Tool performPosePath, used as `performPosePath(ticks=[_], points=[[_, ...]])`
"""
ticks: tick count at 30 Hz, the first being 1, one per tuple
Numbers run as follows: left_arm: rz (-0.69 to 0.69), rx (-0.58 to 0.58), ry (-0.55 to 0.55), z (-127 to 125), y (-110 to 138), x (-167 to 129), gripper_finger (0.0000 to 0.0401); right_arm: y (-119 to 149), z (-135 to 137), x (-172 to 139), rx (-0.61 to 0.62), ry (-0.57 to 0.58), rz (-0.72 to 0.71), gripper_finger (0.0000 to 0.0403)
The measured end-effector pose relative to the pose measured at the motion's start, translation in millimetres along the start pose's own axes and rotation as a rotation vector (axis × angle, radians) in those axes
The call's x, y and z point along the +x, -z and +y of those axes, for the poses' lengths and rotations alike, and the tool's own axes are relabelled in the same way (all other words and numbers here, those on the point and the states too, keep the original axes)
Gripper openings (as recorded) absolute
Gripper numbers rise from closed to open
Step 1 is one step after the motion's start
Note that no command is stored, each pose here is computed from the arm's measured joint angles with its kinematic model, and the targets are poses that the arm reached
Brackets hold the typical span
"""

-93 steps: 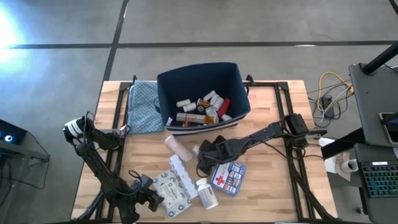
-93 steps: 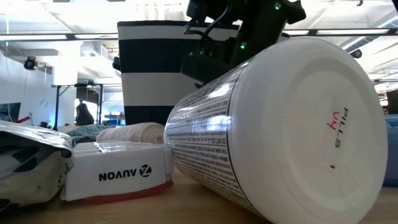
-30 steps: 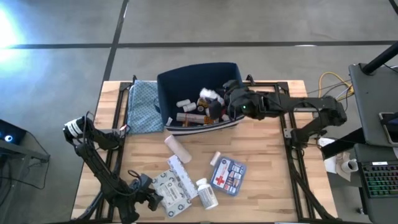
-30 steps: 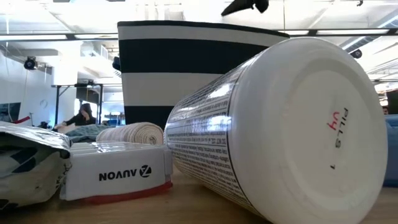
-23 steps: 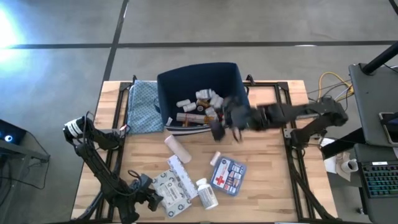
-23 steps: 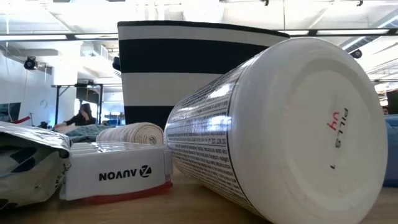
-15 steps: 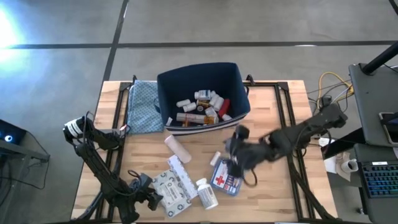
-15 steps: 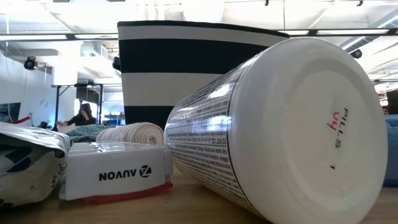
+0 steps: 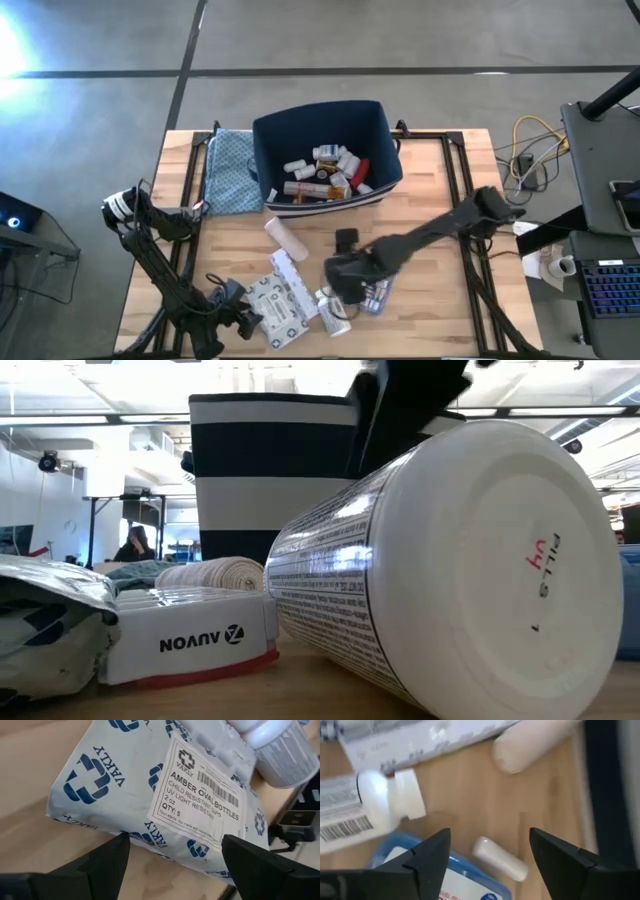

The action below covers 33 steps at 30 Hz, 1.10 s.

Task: Pick & place medical supplies in basket/bin
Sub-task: Put the white rolled gauze into the blue bin

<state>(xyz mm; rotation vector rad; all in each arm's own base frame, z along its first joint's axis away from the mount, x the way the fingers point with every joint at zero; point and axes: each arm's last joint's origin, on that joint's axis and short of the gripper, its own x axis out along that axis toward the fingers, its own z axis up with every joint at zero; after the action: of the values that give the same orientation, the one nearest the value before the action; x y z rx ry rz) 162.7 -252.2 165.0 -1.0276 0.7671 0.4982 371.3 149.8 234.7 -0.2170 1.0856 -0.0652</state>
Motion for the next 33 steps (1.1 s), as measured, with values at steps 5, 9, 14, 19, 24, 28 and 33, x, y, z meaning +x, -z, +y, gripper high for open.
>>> performPosePath(ticks=[5,9,14,19,24,28,33], points=[[0.014,-0.012,0.013,-1.6,1.2,-0.2,0.0295,-12.3,-11.3,29.2,-0.234,-0.096,0.104,0.0236],[0.031,-0.01,0.003,-1.2,1.8,-0.2,0.0295,-17.3,-10.5,46.8,-0.508,-0.12,0.164,0.0227],[0.033,-0.011,0.003,-1.2,1.8,-0.2,0.0295,-11.1,-8.8,66.0,-0.636,-0.144,0.305,0.0226],[0.034,-0.01,0.002,-1.1,1.9,-0.3,0.0295,-3.9,-10.1,78.6,-0.649,-0.157,0.36,0.0224],[0.033,-0.009,0.0,-0.9,1.8,-0.3,0.0295,2.5,-19.0,85.3,-0.625,-0.174,0.396,0.0224],[0.032,-0.006,-0.005,-0.4,1.6,-0.3,0.0295,2.8,-27.8,87.2,-0.567,-0.206,0.401,0.0224],[0.032,-0.004,-0.006,-0.2,1.7,-0.4,0.0295,3.0,-36.0,93.6,-0.507,-0.247,0.406,0.0223]])
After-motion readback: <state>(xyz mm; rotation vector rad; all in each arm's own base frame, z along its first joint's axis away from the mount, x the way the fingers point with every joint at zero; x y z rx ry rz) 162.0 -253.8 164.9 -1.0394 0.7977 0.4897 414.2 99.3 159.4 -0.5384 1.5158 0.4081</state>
